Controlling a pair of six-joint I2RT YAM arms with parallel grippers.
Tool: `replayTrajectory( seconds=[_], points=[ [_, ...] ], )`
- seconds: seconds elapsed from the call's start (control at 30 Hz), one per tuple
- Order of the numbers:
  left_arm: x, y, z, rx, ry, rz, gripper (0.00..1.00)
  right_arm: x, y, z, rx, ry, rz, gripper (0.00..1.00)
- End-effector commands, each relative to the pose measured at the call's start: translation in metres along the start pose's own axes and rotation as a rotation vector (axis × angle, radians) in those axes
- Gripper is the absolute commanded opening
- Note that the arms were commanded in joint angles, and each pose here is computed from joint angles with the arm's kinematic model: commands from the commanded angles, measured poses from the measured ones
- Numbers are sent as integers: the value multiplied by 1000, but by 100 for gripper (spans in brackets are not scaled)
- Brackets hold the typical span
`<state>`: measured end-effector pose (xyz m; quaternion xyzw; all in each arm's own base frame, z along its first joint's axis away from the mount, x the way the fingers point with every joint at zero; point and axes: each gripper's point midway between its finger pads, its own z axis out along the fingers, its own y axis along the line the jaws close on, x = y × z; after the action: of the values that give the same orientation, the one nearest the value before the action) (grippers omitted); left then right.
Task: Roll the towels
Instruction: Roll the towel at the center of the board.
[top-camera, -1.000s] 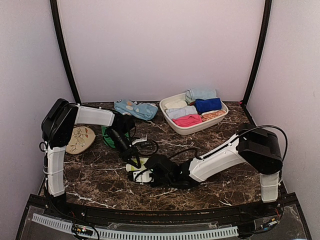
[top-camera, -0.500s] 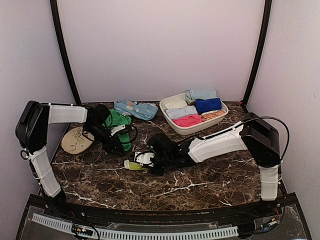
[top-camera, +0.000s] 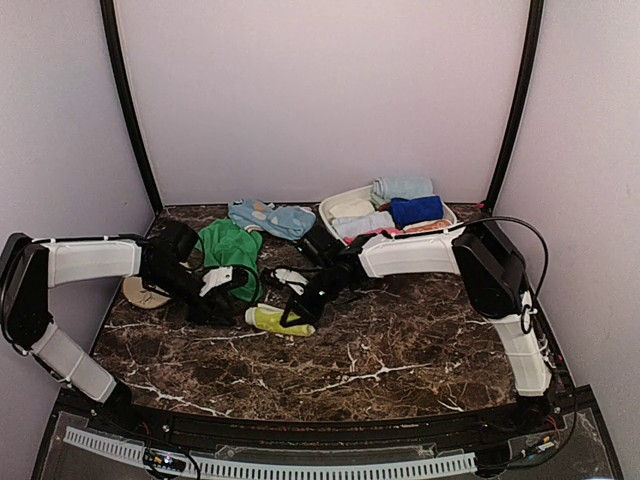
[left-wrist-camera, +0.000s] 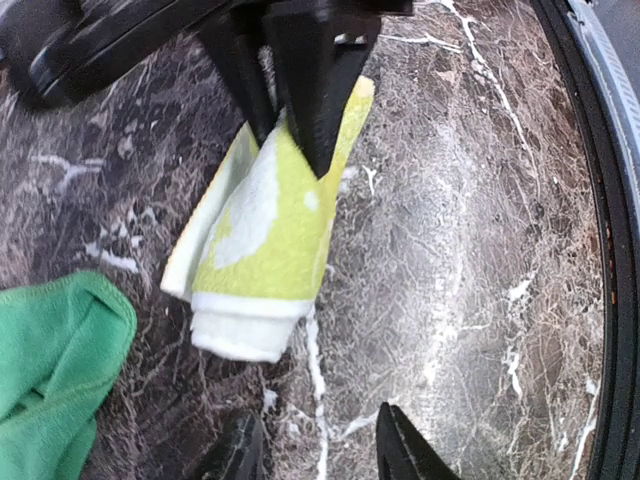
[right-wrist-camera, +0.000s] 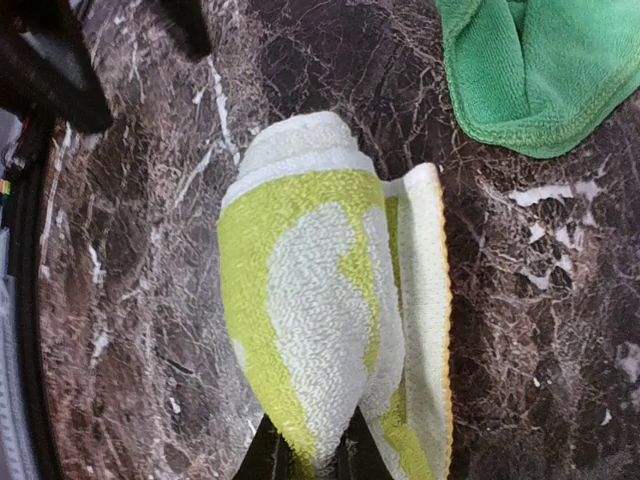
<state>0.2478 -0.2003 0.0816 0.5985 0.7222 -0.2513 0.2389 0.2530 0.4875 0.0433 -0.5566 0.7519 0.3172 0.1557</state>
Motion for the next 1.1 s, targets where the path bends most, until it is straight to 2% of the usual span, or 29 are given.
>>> replayTrajectory(
  seconds=[0.0,0.17,0.33,0.47,0.6,0.77,0.83,0.9,1.07],
  points=[
    [-25,-4,3,-70,-5,196,41,71,8,25,-211,219,381,0],
    [-42,-3,27,-121,20,299,44,75,7,30,-289,206,516,2],
    [-52,-8,52,-146,49,401,46,77,3,31,-288,212,547,2],
    [-52,3,71,-200,88,451,46,75,2,31,-289,205,552,4],
    [-34,11,86,-209,160,450,46,69,2,29,-294,178,546,8],
    [-8,24,96,-262,251,466,48,64,1,26,-293,161,527,17],
    [-10,30,95,-298,248,467,49,61,2,25,-309,154,528,17],
    [-11,37,95,-350,255,473,58,60,3,24,-334,145,539,15],
    [2,34,99,-356,301,505,60,53,9,20,-398,117,564,11]
  ],
)
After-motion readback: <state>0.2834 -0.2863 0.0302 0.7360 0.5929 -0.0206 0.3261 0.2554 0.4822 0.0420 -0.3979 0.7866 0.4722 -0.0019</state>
